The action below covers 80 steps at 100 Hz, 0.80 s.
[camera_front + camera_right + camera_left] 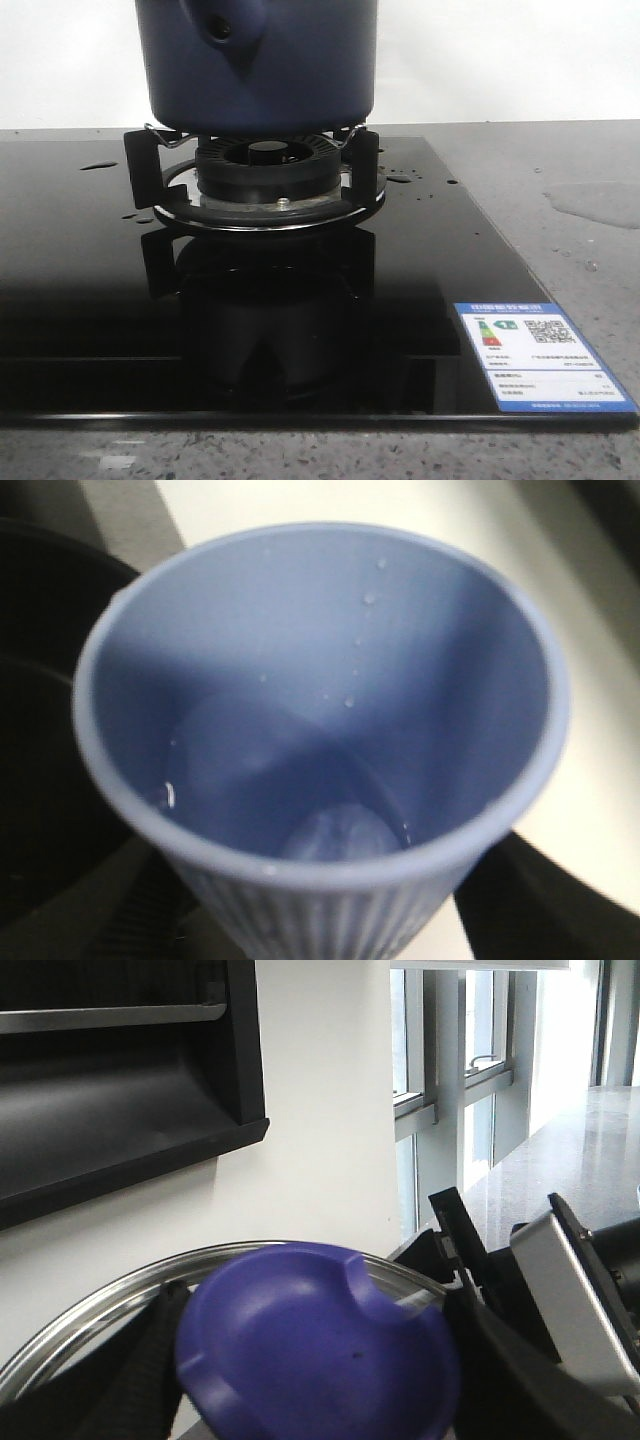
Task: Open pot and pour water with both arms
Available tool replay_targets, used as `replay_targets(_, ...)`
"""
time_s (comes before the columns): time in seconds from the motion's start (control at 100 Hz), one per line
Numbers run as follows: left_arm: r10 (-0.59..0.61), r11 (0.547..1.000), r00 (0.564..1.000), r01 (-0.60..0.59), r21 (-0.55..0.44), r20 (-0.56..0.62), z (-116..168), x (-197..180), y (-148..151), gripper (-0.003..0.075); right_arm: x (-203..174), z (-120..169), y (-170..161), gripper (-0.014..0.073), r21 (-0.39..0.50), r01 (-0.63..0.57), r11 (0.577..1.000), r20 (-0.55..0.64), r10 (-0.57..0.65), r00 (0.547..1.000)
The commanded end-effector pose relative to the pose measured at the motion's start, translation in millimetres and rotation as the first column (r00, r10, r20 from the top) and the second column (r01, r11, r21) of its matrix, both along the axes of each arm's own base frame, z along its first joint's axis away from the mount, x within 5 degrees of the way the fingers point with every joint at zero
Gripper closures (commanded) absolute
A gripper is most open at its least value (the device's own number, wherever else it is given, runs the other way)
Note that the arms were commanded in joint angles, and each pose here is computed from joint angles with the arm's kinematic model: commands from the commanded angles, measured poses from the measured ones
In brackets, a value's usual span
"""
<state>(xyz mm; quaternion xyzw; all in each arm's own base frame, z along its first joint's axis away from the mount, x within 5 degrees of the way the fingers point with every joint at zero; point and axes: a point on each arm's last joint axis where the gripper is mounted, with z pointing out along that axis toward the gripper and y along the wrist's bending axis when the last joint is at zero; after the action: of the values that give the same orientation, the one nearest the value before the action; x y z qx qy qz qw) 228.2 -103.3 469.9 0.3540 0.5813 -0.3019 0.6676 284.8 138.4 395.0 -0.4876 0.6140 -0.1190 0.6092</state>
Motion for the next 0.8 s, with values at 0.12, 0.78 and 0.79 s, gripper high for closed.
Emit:
replay_targets(0.12, -0.004, 0.995, 0.999, 0.008, -0.1, 0.044, 23.6, -12.6, 2.8, 0.0438, 0.7, 32.8, -3.2, 0.0382, -0.087, 0.023, 0.996, 0.289, 0.003, 0.957)
replay_targets(0.78, -0.004, 0.995, 0.999, 0.008, -0.1, 0.044, 23.6, -12.6, 2.8, 0.0438, 16.9, 23.8, 9.8, 0.0382, -0.361, 0.036, 0.932, 0.482, 0.153, 0.862)
replay_targets(0.79, -0.004, 0.995, 0.999, 0.008, -0.1, 0.044, 23.6, -12.6, 2.8, 0.0438, 17.3, 23.4, 10.1, 0.0382, -0.364, 0.036, 0.931, 0.484, 0.156, 0.861)
